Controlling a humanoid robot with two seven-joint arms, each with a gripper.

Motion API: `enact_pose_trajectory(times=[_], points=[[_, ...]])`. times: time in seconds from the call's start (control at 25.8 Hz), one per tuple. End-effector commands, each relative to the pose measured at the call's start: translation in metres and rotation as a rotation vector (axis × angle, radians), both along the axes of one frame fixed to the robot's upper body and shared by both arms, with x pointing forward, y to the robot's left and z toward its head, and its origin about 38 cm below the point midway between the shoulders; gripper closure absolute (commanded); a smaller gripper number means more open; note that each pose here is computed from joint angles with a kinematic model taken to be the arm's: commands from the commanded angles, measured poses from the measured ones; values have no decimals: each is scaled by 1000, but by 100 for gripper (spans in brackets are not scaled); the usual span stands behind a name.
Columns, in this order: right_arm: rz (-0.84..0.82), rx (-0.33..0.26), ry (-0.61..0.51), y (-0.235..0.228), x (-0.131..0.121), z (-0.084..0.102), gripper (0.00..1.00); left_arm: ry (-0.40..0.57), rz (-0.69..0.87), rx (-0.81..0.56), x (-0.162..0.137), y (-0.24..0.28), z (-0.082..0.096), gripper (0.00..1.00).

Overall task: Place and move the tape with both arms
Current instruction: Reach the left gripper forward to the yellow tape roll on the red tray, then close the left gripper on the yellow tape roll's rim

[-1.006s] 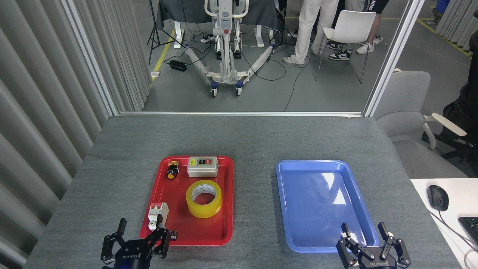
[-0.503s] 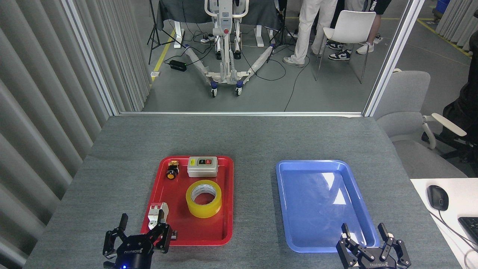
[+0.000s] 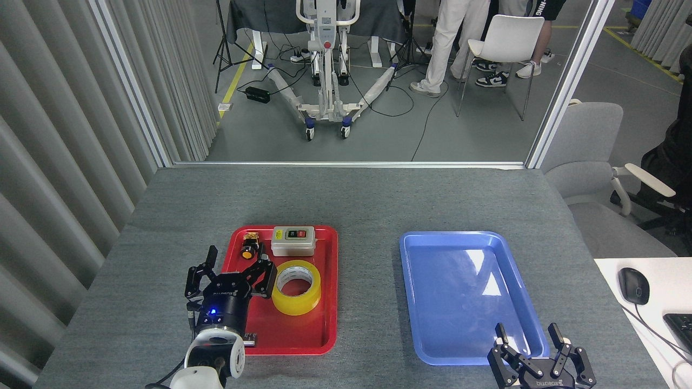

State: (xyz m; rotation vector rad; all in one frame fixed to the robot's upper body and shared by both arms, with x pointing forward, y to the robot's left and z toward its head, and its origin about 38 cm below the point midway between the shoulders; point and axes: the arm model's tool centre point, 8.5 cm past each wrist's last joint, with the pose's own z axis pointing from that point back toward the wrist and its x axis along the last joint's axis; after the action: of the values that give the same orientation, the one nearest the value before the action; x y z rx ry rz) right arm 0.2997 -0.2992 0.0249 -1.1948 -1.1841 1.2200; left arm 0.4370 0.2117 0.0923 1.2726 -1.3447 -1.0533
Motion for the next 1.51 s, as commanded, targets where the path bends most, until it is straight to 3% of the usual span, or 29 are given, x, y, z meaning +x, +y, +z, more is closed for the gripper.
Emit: enact_pose_trajectory(times=[0.0,0.23,0.35,0.46,0.66,0.74,0.93,1.2,1.47], points=[[1,-2,-1,0,0,0,0,29,44,9,21,-4,-1,0],[-18,-9,-2,-11,-1,2,0,56,35,12,36,-21,3,0],[-11,-4,-2,-6,-1,1,0,118,17,13,41,-25,2,0],[-19,-7,1,-7,-2,0,0,277,-23,6,46,-30,0,0],[-17,6,8,-2,-4,-3,0,661,-65,9,58,-32,-2,0],[-15,3,11,-3,-5,-3,0,769,-79,3,56,-36,-4,0],[-16,4,12,-2,-6,-4,0,856,-79,13,66,-39,-11,0],[-20,1,12,-4,-6,-4,0,895,-82,29,65,-36,-23,0],[-22,-1,12,-5,-6,-4,0,971,-72,56,59,-27,-49,0]])
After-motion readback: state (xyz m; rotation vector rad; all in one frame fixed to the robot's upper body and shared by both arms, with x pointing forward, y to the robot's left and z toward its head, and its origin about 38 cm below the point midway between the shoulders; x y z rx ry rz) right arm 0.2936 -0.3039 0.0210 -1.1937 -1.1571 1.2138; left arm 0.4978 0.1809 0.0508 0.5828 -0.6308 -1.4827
